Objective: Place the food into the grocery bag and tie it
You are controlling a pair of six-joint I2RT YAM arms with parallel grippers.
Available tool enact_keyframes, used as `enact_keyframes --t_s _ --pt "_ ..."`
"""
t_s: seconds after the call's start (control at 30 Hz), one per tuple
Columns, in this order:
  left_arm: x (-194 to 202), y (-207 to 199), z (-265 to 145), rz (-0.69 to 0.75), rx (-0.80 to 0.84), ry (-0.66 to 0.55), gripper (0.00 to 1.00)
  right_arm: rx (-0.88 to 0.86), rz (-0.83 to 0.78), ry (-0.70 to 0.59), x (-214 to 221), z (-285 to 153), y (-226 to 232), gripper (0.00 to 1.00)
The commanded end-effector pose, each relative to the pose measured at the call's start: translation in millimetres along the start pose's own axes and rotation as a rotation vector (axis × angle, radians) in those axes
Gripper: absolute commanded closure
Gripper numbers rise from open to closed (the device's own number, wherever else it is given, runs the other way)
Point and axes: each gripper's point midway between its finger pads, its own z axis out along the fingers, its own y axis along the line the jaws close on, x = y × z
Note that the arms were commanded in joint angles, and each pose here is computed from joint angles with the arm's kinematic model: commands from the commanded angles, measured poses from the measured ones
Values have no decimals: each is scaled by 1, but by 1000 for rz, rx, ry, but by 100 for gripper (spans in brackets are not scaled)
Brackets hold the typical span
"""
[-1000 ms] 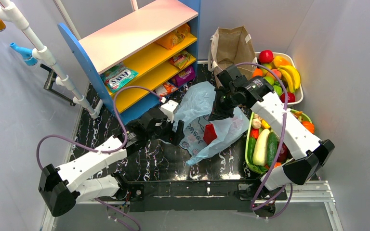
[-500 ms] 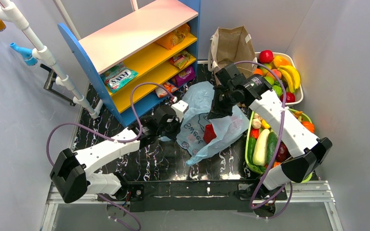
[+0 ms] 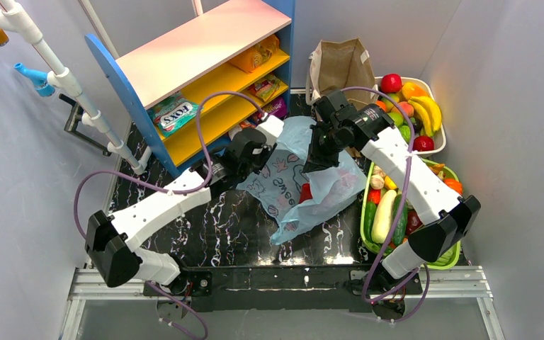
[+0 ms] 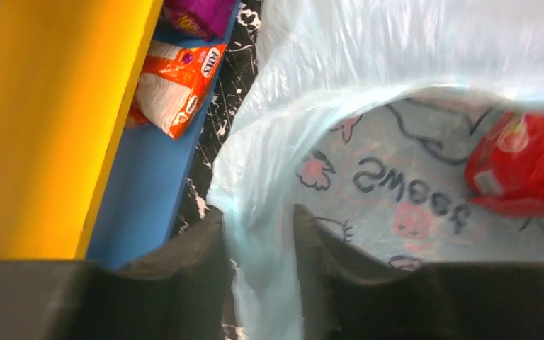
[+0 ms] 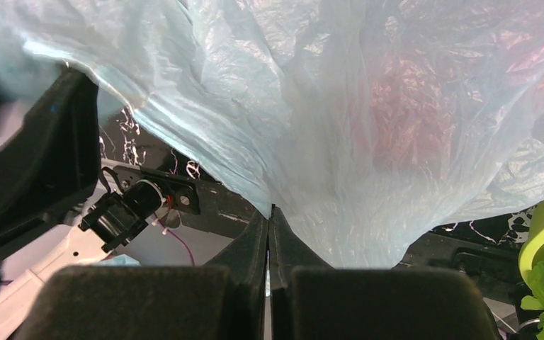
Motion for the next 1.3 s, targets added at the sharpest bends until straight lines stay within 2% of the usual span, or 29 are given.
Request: enact_keyframes --t_s 0.0,0.07,0.13,0.27,0.4,0.47,0.57,0.7,0.83,0.93,1.0,1.1,1.27 --pt "-29 33 -26 46 -103 7 35 -36 -25 -31 -7 -13 6 99" --pt "-38 44 -33 75 -141 2 13 -35 -22 -28 -7 -13 5 99" --pt "-44 59 -40 118 -199 -5 3 -35 -19 -24 -7 -12 4 99" --pt "-57 85 -51 249 -305 18 2 -36 -20 -25 -6 -13 3 99" --pt "-62 109 -48 362 -378 102 3 -43 -18 -32 -6 -14 3 99" --pt "-65 123 -48 373 -418 112 3 -47 -16 -31 -5 -15 4 99" --pt "-73 139 -51 302 -418 113 7 -54 -11 -25 -3 -16 4 99" --pt "-87 128 -59 210 -252 50 13 -56 -3 -27 0 -18 2 99" --pt "-88 57 -78 165 183 -43 2 -54 -2 -33 0 -19 1 99" --pt "-75 8 -108 95 474 -70 2 -54 -3 -39 -2 -19 1 99" --pt "-67 -13 -127 67 611 -92 2 -57 -2 -41 -3 -20 2 99" --pt "-67 -11 -140 21 618 -112 2 -63 -2 -35 -4 -19 4 99" --pt "-111 24 -161 -70 541 -253 2 -74 2 -19 -1 -19 6 99"
